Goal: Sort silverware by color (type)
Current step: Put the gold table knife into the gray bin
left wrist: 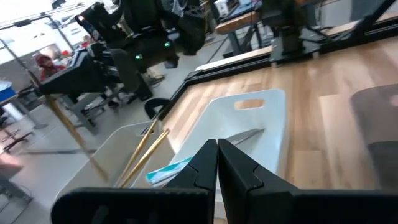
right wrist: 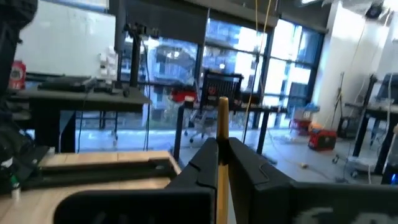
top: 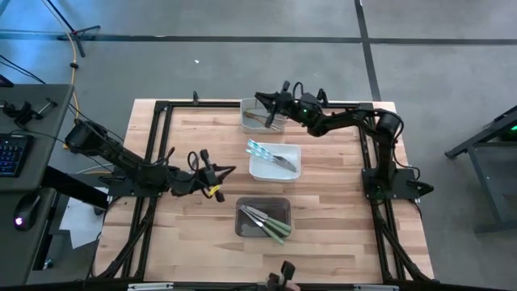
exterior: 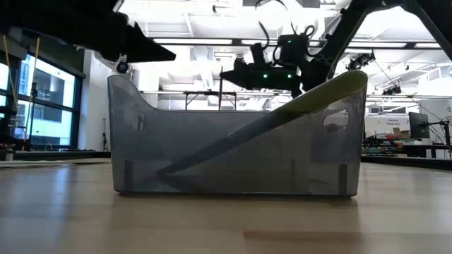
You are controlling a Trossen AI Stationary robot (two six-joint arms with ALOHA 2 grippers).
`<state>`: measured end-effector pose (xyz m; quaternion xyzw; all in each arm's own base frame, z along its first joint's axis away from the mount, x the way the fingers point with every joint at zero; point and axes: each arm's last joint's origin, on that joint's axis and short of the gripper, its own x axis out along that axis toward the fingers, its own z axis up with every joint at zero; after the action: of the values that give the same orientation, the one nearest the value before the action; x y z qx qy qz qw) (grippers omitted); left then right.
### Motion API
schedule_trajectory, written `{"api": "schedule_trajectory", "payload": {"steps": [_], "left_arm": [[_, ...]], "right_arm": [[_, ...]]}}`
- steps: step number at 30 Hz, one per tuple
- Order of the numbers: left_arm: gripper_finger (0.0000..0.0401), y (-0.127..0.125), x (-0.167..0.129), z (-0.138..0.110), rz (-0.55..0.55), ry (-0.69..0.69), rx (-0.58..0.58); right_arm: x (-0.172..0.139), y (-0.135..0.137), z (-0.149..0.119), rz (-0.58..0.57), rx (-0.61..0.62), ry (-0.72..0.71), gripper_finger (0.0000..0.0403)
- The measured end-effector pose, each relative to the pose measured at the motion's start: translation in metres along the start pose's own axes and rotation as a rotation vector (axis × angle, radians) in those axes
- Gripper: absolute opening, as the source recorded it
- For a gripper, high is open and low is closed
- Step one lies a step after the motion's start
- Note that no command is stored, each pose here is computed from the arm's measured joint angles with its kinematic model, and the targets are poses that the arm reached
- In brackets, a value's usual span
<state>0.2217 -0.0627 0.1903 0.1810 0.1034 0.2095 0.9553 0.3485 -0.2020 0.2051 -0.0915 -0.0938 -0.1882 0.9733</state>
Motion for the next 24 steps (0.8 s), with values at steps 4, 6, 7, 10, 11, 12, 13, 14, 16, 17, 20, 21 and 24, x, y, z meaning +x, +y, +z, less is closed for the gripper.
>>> {"api": "schedule_trajectory", "payload": {"steps": [4,6,7,10,11,12,13,14,16,17,20,21,24], "left_arm": [[0.0003,0.005,0.006,-0.003,0.010,0.016,0.004],[0.0003,0.007,0.007,-0.004,0.013,0.022,0.006],[0.0003,0.008,0.008,-0.004,0.016,0.024,0.006],[0.0003,0.009,0.009,-0.004,0.019,0.027,0.000],[0.0003,0.009,0.009,-0.004,0.017,0.026,-0.002],[0.0003,0.009,0.009,-0.004,0.013,0.025,-0.003],[0.0003,0.008,0.009,-0.004,0.009,0.024,-0.004],[0.0003,0.008,0.009,-0.004,0.005,0.023,-0.011],[0.0003,0.008,0.009,-0.004,0.004,0.024,-0.020],[0.0003,0.008,0.009,-0.004,0.005,0.024,-0.023],[0.0003,0.008,0.009,-0.005,0.004,0.027,-0.030],[0.0003,0.008,0.009,-0.005,0.003,0.030,-0.034],[0.0003,0.008,0.009,-0.007,0.001,0.041,-0.037]], "right_arm": [[0.003,0.000,-0.006,0.006,0.009,0.058,0.0000],[0.003,0.001,-0.008,0.009,0.002,0.079,0.0000],[0.003,0.001,-0.009,0.012,-0.005,0.095,0.0000],[0.002,0.001,-0.016,0.019,0.003,0.162,0.0000],[0.001,0.002,-0.018,0.022,0.006,0.187,0.0000],[0.001,0.002,-0.020,0.026,0.006,0.202,0.0000],[0.001,0.002,-0.020,0.027,0.002,0.208,0.0000],[-0.001,0.003,-0.021,0.029,-0.009,0.210,0.0000],[-0.002,0.005,-0.023,0.033,-0.017,0.214,0.0000],[-0.003,0.006,-0.023,0.034,-0.019,0.214,0.0000],[-0.004,0.006,-0.025,0.037,-0.017,0.226,0.0000],[-0.005,0.006,-0.025,0.036,-0.016,0.230,0.0000],[-0.005,0.006,-0.026,0.040,-0.014,0.243,0.0000]]}}
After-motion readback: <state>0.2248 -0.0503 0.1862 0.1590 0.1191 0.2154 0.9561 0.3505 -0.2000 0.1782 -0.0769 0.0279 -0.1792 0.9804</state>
